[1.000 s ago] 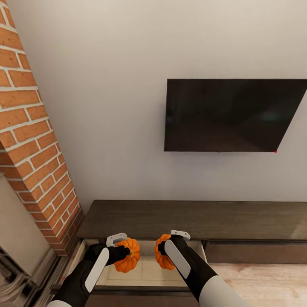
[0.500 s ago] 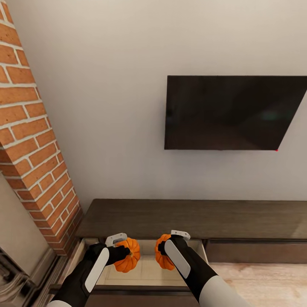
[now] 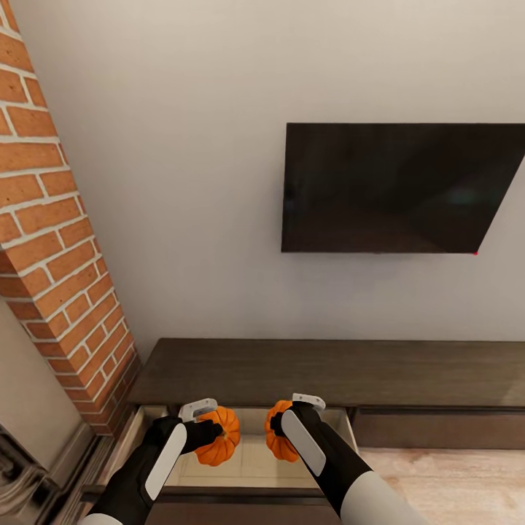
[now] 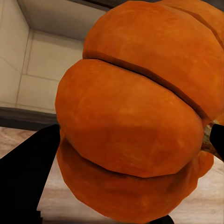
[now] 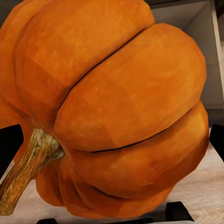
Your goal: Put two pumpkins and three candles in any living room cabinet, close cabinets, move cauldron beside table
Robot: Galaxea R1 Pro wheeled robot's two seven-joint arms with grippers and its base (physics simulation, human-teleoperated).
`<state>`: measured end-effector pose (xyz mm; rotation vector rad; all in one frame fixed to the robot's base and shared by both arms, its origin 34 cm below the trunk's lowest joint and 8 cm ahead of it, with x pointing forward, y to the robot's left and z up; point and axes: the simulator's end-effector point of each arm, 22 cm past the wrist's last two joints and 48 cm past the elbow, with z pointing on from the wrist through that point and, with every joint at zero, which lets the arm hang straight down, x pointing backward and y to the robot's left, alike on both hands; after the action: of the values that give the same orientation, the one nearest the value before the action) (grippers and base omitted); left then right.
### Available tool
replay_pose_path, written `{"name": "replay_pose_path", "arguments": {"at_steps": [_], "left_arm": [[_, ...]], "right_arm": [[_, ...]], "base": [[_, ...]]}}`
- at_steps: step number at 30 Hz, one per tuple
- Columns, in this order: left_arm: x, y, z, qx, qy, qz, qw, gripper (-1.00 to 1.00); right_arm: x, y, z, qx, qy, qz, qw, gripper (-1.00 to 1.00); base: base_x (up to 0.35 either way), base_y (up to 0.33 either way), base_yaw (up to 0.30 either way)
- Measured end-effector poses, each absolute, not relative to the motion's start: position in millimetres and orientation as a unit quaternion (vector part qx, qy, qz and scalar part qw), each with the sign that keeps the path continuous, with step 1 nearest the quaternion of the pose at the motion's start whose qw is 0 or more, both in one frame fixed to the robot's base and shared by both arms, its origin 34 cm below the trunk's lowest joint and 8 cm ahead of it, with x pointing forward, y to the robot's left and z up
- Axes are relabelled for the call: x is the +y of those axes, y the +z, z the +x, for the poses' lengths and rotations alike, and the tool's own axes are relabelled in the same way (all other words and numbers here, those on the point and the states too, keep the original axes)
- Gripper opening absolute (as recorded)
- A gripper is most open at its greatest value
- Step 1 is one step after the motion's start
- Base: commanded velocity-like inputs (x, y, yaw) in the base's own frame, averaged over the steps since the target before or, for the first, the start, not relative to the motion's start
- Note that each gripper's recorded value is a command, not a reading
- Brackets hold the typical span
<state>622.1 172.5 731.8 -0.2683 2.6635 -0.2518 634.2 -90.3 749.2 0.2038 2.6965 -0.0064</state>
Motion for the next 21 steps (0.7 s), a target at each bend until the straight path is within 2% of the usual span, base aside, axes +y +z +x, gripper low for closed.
{"name": "replay_pose_path", "arguments": {"at_steps": [21], "left_arm": [[174.6, 702.9, 626.5, 0.964, -0.090, -0.100, 0.230, -1.00]], "right_arm": [[-90.6, 719.5, 636.5, 0.973, -0.001, 0.075, 0.218, -1.00]], "base": [[0.000, 0.000, 0.000]]}}
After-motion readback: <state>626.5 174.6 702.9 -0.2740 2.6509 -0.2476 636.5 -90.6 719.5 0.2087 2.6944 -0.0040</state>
